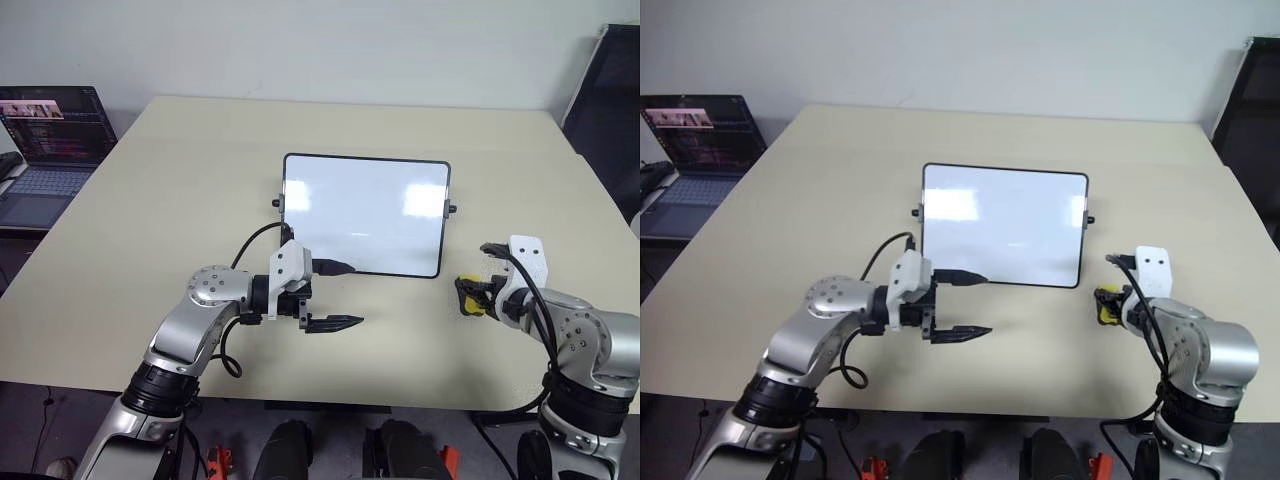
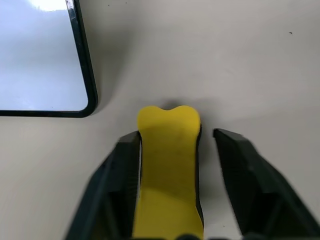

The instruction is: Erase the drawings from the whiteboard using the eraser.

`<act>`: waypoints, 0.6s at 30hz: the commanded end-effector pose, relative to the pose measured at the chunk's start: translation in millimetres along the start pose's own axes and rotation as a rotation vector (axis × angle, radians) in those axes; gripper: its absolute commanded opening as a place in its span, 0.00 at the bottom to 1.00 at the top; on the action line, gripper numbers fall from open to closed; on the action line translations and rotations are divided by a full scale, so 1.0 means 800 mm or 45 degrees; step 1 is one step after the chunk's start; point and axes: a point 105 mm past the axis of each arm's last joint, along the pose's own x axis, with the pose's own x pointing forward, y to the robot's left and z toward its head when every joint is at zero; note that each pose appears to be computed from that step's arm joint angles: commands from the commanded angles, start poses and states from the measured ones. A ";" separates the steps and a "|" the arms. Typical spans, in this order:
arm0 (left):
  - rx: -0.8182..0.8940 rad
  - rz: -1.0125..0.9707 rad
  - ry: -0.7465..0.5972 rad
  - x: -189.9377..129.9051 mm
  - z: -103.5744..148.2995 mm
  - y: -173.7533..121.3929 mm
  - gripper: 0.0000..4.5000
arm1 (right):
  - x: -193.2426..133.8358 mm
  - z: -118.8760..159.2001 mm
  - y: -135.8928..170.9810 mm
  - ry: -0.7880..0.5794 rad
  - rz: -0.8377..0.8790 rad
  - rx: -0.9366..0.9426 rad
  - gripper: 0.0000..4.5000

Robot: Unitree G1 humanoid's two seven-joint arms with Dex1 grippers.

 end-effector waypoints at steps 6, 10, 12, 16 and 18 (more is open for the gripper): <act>0.036 -0.008 -0.037 0.005 0.012 -0.008 1.00 | -0.004 0.014 0.005 -0.037 0.024 -0.026 0.99; 0.044 -0.007 -0.038 0.004 0.017 -0.007 1.00 | -0.005 0.026 0.007 -0.084 0.018 0.022 0.99; 0.058 0.016 -0.047 0.003 0.024 -0.004 1.00 | -0.009 0.040 0.007 -0.140 -0.006 0.053 0.99; 0.070 0.242 -0.024 -0.007 0.029 0.020 1.00 | -0.025 0.074 0.010 -0.277 -0.022 0.030 0.99; 0.059 0.362 -0.017 -0.011 0.029 0.033 1.00 | -0.032 0.082 0.008 -0.313 -0.056 -0.006 0.99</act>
